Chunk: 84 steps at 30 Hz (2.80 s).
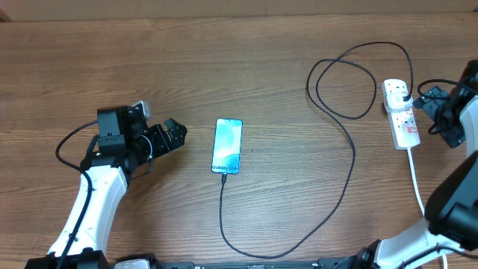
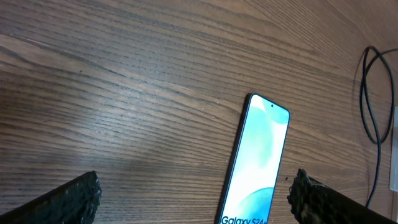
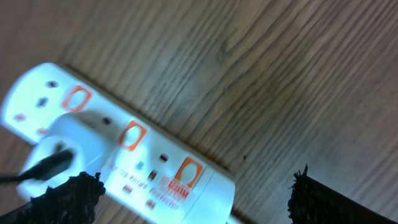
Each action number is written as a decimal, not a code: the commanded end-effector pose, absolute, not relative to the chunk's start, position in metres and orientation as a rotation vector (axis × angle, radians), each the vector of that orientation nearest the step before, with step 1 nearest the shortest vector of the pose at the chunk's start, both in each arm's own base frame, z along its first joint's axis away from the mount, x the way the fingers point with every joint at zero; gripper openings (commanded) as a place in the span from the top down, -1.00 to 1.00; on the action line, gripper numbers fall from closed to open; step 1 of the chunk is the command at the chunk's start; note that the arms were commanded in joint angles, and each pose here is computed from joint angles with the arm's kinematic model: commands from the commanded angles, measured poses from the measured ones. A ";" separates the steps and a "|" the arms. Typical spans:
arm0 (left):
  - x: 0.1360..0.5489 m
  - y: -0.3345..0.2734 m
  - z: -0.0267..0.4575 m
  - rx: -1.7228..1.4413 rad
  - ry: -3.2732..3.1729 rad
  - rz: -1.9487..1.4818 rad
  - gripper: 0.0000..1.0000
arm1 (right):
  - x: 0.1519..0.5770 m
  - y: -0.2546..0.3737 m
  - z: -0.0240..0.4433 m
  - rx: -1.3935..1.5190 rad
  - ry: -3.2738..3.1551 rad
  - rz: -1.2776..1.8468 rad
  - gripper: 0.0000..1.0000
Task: Plug charger to phone and switch on socket
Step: 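Move the right gripper over to the white power strip's switch, then press down the power strip switch beside the plug with the right gripper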
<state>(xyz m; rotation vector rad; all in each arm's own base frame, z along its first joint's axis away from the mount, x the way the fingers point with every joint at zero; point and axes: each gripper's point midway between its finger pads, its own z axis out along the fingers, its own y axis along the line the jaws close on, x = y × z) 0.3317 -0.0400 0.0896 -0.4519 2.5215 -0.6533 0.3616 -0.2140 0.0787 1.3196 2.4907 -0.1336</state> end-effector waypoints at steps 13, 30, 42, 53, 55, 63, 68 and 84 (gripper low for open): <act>0.333 -0.039 0.096 -0.451 2.502 -0.647 -0.99 | 0.372 -0.226 0.034 1.344 2.508 -0.147 -1.00; 0.333 -0.039 0.096 -0.451 2.502 -0.647 -0.99 | 0.376 -0.209 0.010 1.351 2.571 -0.017 -1.00; 0.333 -0.039 0.096 -0.451 2.502 -0.647 -0.99 | 0.370 -0.195 0.007 1.364 2.616 0.065 -1.00; 0.333 -0.039 0.096 -0.451 2.502 -0.647 -0.99 | 0.365 -0.190 0.005 1.362 2.648 0.072 -1.00; 0.333 -0.039 0.096 -0.452 2.502 -0.647 -0.99 | 0.366 -0.187 0.005 1.324 2.668 0.079 -1.00; 0.333 -0.039 0.096 -0.452 2.502 -0.647 -0.99 | 0.367 -0.180 0.004 1.294 2.692 0.081 -1.00; 0.333 -0.039 0.096 -0.451 2.502 -0.647 -0.99 | 0.363 -0.181 0.004 1.295 2.708 0.075 -1.00; 0.333 -0.039 0.096 -0.451 2.502 -0.647 -0.99 | 0.359 -0.195 0.076 1.001 2.723 0.036 -0.92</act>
